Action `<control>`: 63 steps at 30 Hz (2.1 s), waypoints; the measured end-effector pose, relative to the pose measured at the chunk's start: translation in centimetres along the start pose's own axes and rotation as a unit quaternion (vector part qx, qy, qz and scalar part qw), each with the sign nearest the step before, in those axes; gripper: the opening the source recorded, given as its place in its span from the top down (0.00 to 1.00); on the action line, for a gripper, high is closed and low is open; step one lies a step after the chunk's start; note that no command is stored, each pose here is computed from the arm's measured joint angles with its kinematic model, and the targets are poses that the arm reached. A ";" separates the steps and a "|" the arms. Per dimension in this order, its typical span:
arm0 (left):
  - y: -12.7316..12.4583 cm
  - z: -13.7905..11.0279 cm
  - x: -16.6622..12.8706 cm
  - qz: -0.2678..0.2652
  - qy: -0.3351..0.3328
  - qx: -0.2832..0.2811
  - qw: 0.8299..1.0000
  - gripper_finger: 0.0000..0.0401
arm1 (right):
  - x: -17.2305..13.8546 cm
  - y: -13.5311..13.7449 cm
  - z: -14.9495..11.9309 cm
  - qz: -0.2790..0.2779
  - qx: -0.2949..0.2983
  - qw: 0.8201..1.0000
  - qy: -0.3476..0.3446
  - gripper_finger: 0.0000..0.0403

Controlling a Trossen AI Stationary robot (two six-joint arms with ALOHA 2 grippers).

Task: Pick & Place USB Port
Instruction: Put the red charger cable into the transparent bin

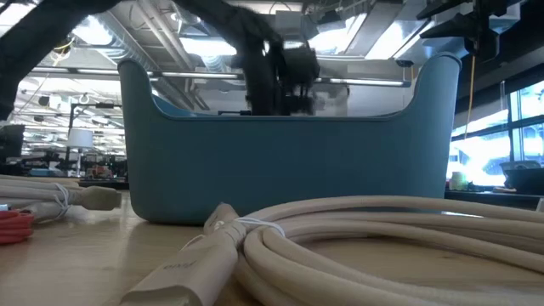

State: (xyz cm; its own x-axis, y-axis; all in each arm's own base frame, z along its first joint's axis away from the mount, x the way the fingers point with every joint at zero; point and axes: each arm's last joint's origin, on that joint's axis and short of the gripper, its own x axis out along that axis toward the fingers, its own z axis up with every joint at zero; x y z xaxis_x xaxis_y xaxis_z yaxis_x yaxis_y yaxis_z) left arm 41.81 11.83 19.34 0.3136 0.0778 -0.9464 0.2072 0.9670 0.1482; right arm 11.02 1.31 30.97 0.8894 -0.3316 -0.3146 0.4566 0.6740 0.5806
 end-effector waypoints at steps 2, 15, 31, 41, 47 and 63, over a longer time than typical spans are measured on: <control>0.1 0.3 -2.2 0.015 -0.028 -0.004 0.999 0.53 | 0.0 0.0 0.0 0.000 0.000 1.000 0.000 0.64; -2.5 -2.0 -19.1 0.052 -0.186 -0.085 0.977 0.52 | 0.0 0.0 0.0 0.000 -0.008 1.000 0.000 0.64; -13.0 -7.3 -26.7 -0.135 -0.166 -0.179 0.960 0.52 | 0.0 0.0 0.0 0.004 -0.012 1.000 0.004 0.63; -18.9 -6.1 -24.1 -0.164 -0.098 -0.256 0.948 0.52 | 0.0 0.1 -0.1 0.014 -0.065 0.998 0.013 0.63; -21.8 -3.5 -21.4 -0.196 -0.098 -0.308 0.926 0.52 | -0.2 0.3 -0.4 0.069 -0.070 0.993 0.068 0.63; -30.1 -2.4 -14.9 -0.215 0.074 -0.249 0.941 0.52 | -0.3 0.5 -0.6 0.108 -0.024 0.987 0.116 0.63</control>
State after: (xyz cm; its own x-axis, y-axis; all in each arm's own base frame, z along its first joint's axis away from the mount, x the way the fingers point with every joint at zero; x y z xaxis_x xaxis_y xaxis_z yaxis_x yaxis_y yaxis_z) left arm 28.61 -17.89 28.32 0.1591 -0.3498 -0.9232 -0.1863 0.9077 -0.3760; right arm 11.01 2.17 30.91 0.9347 -0.0210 -0.3549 0.2512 0.7452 0.6176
